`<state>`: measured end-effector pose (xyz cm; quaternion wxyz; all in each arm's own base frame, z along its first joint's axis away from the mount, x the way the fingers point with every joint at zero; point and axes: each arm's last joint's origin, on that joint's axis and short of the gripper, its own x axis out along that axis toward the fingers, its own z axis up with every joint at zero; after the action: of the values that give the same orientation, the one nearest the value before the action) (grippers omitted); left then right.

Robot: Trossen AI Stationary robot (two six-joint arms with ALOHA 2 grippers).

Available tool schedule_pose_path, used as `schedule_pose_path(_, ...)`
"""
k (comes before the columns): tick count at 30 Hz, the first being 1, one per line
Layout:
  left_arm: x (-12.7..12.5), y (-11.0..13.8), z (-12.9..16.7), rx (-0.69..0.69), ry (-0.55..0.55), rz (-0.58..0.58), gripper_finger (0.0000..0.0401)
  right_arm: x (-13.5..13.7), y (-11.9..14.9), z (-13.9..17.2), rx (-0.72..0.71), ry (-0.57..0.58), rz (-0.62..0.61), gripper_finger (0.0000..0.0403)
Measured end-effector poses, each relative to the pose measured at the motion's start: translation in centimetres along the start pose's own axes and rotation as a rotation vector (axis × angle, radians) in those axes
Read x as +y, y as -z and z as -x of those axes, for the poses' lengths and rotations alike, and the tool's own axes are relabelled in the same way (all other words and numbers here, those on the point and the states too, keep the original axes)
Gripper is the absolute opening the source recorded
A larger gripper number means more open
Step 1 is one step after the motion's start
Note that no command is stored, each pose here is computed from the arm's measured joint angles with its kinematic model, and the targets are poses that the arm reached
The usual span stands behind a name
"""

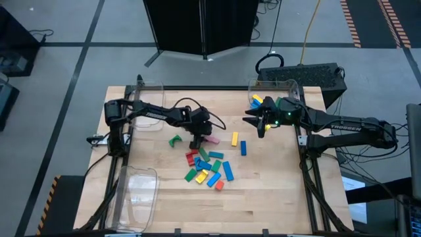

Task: Sort blocks by size
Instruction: Put the pink rectangular block into the top right transparent bin

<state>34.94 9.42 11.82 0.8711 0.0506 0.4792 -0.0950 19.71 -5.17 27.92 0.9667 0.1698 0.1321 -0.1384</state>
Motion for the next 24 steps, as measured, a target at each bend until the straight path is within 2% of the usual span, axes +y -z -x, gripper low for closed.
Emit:
schedule_pose_path(4,0.1,-0.1,0.0,-0.008,-0.007,0.050,0.0126,-0.1,0.1,0.0,0.007,0.021,0.001,0.0162)
schedule_pose_path(10,0.2,-0.6,-0.2,-0.068,-0.040,0.098,0.0124,-0.6,0.8,0.1,0.053,0.153,0.012,0.0162)
schedule_pose_path(13,0.5,-1.0,-0.3,-0.112,-0.056,0.144,0.0124,-0.8,1.5,0.2,0.136,0.166,0.117,0.0162)
schedule_pose_path(17,0.6,-1.2,-0.1,-0.187,0.071,0.202,0.0123,-1.0,2.5,0.4,0.253,0.173,0.225,0.0162)
schedule_pose_path(19,0.7,-1.5,0.1,-0.228,0.138,0.227,0.0123,-0.9,2.6,0.4,0.263,0.167,0.237,0.0162)
schedule_pose_path(24,1.2,-2.0,0.5,-0.316,0.213,0.292,0.0123,0.2,2.9,0.1,0.265,0.101,0.329,0.0162)
